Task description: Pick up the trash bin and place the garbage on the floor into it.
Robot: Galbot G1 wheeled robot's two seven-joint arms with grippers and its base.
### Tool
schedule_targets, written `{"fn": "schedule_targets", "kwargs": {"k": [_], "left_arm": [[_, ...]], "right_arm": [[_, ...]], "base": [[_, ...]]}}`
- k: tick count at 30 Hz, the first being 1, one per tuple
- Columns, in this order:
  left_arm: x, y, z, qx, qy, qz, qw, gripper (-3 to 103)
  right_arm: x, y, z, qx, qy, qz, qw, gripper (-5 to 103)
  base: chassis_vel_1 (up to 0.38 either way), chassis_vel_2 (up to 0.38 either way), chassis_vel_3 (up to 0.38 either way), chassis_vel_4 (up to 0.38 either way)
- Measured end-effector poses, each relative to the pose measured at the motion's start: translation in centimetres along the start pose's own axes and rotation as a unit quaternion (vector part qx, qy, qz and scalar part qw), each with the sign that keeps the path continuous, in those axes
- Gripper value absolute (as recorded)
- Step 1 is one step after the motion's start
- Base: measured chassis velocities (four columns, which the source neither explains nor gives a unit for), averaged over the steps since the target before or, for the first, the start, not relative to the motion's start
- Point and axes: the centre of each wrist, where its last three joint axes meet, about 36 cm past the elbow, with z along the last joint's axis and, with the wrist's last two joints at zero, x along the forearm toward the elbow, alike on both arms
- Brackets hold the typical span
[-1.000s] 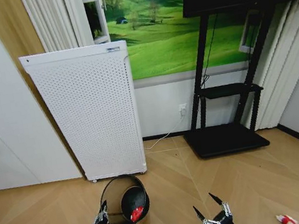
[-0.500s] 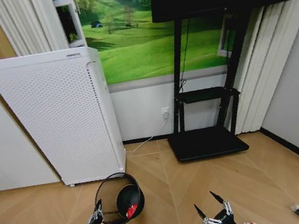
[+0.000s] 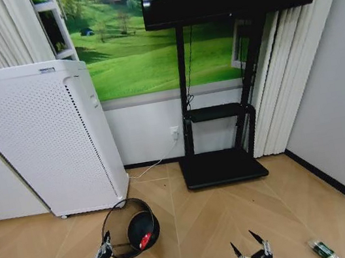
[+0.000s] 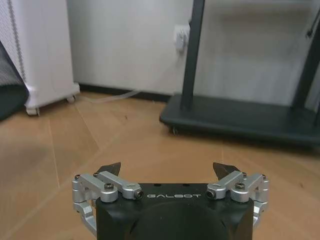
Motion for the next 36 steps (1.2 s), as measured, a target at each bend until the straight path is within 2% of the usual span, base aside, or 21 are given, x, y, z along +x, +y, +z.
{"fn": "schedule_targets", "kwargs": {"k": [6, 7, 11, 15, 23, 29, 30, 36], "left_arm": [[-0.4, 0.3, -0.3, -0.003, 0.000, 0.003, 1.0000, 7], [-0.6, 0.2, -0.3, -0.004, 0.001, 0.005, 1.0000, 7], [-0.9, -0.1, -0.3, -0.003, 0.006, 0.011, 0.9999, 7], [-0.9, -0.1, -0.2, -0.003, 0.006, 0.011, 0.9999, 7], [-1.0, -0.1, -0.2, -0.004, 0.005, 0.010, 0.9999, 7], [-0.8, -0.4, -0.5, -0.006, 0.004, 0.014, 0.9999, 7], [-0.7, -0.5, -0.6, -0.007, 0.003, 0.015, 0.9999, 7], [-0.2, -1.1, -1.0, -0.003, 0.001, 0.020, 0.9998, 7]], "right_arm": [[-0.2, -1.0, 2.7, 0.001, 0.058, 0.044, 0.997, 98], [-0.3, -1.5, 3.9, 0.004, 0.074, 0.057, 0.996, 95], [0.1, -2.3, 5.6, -0.005, 0.119, 0.096, 0.988, 93], [1.2, -2.5, 6.4, -0.004, 0.148, 0.099, 0.984, 91], [1.8, -1.6, 7.1, 0.001, 0.157, 0.088, 0.984, 91], [1.1, -1.4, 7.3, 0.017, 0.163, 0.085, 0.983, 90], [1.0, -1.5, 7.3, 0.021, 0.167, 0.087, 0.982, 84], [0.9, -1.6, 7.7, 0.032, 0.184, 0.107, 0.976, 79]], "base": [[0.010, 0.019, -0.021, -0.022], [0.000, 0.000, 0.000, 0.000], [0.000, 0.000, 0.000, 0.000], [0.000, 0.000, 0.000, 0.000], [0.000, 0.000, 0.000, 0.000], [0.000, 0.000, 0.000, 0.000], [0.000, 0.000, 0.000, 0.000], [0.000, 0.000, 0.000, 0.000]]}}
